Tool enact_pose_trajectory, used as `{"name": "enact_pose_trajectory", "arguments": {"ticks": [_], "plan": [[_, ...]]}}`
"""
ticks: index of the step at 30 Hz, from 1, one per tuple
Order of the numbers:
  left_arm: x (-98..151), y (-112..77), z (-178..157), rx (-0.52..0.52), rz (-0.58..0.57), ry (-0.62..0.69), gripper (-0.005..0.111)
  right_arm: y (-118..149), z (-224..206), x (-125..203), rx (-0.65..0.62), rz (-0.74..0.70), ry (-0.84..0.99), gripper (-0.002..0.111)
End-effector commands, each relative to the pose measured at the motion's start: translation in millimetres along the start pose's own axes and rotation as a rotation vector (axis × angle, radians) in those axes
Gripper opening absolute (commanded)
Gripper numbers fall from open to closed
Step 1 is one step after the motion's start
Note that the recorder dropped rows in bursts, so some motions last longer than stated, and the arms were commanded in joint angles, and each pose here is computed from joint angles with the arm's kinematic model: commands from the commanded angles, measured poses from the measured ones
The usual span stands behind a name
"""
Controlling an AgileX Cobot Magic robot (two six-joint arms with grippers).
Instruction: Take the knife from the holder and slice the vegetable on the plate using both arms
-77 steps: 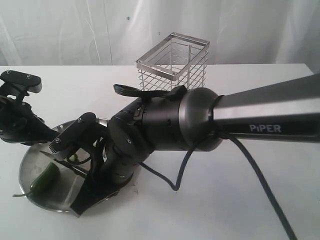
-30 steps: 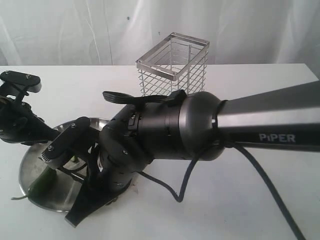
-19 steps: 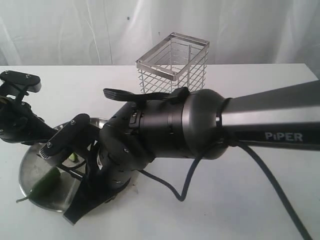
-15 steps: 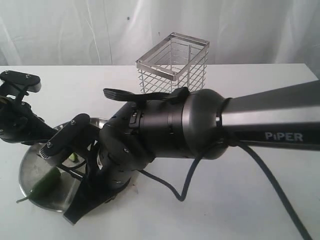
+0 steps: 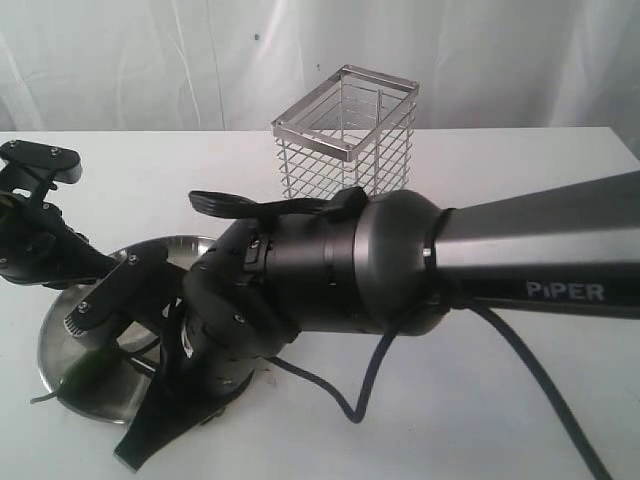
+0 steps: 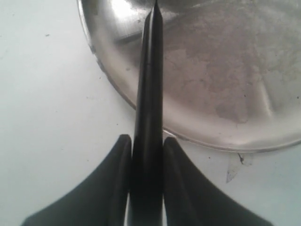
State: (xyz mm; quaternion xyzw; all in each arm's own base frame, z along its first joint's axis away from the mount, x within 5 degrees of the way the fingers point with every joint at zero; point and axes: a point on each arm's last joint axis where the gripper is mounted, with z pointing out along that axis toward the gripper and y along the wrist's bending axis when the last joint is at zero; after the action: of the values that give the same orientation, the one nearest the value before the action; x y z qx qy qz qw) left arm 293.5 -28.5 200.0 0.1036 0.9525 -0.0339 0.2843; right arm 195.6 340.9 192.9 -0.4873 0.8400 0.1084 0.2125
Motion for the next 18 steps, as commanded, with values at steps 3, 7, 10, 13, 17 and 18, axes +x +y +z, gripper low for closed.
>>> {"name": "enact_pose_trajectory", "arguments": {"ticks": [3, 7, 10, 13, 17, 18], "plan": [[-1, -0.1, -4, 0.003, -0.027, -0.010, 0.027, -5, -4, -1, 0.052, 0.079, -0.018, 0.000], [-1, -0.1, -4, 0.003, -0.027, -0.010, 0.027, -4, 1, 5, 0.057, 0.164, -0.040, 0.000], [-2, 0.1, -4, 0.001, -0.035, -0.016, 0.027, 4, 6, 12, 0.035, 0.162, -0.051, 0.000], [-2, 0.3, -4, -0.001, -0.048, -0.022, 0.027, 8, 8, 16, 0.019, 0.216, -0.086, 0.000], [-2, 0.2, -4, 0.000, -0.048, -0.020, 0.027, 3, -3, 16, 0.058, 0.244, -0.142, 0.000], [-2, 0.2, -4, 0.000, -0.048, -0.020, 0.027, 2, -6, 16, 0.067, 0.244, -0.146, 0.000]]}}
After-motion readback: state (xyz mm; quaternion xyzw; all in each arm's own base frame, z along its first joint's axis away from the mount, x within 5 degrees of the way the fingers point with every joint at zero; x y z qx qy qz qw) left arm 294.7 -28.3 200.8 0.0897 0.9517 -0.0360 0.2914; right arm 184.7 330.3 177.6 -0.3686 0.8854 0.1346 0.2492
